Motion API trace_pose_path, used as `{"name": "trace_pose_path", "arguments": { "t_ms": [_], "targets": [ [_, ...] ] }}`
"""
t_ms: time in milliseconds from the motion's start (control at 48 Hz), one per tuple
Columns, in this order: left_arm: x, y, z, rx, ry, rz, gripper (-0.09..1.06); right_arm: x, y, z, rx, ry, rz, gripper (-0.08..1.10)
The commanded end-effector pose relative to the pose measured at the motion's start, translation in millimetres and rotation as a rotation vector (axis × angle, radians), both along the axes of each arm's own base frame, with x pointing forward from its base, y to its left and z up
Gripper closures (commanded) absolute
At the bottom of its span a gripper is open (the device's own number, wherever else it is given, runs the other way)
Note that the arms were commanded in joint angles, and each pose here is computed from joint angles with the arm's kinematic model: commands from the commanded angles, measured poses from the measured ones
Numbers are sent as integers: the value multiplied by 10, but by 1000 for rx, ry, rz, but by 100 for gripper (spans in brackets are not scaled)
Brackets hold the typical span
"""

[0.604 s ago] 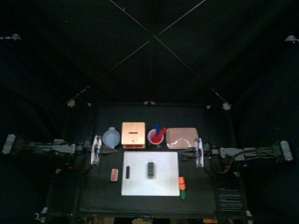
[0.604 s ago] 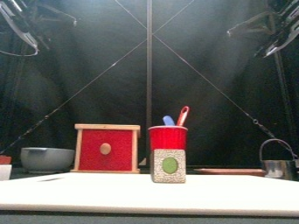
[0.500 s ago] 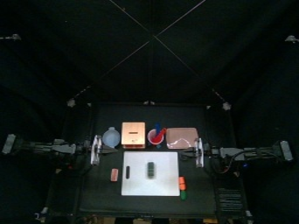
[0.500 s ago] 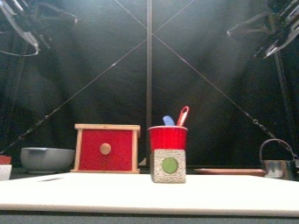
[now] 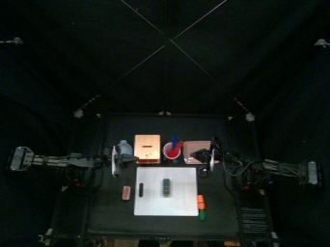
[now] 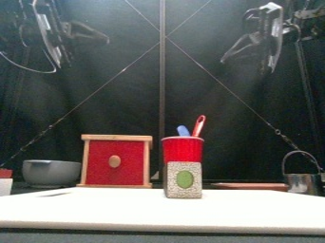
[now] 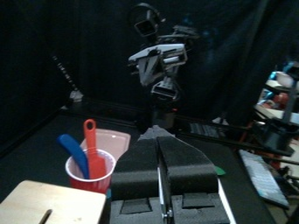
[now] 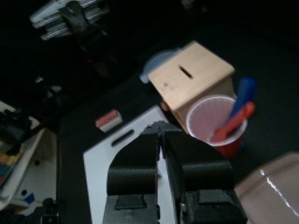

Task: Cut the sushi into 4 pieces with the knife
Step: Pick up the knife at its handle with right hand

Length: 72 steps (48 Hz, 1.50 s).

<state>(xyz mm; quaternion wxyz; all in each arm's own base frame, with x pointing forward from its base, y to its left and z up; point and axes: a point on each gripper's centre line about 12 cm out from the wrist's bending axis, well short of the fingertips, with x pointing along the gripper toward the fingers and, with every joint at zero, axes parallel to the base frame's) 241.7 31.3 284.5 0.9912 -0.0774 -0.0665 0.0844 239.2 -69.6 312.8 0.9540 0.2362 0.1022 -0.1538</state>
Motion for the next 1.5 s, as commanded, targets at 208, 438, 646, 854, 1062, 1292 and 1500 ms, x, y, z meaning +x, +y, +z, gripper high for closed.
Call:
{"name": "trace_pose_path", "arguments": {
  "t_ms": [208,438,646,854,1062,1292,1500],
  "targets": [
    [13,206,-17,-9,7,85,96,91,-734,386,84,167,-163,52],
    [-39,273,-147,-46,37,122,96,348,-1008,295,195,321,-139,21],
    [-70,319,-210,-60,57,145,96,620,-1241,39,299,465,-36,17],
    [-91,319,-271,-65,79,146,96,722,-1440,-103,381,526,69,17],
    [-102,318,-300,-68,86,147,96,870,-1544,-305,465,623,182,17],
    [-108,321,-322,-70,92,149,96,1026,-1569,-457,520,711,266,17],
    [-118,315,-341,-71,96,147,96,1175,-1509,-580,532,759,316,17]
  ]
}}
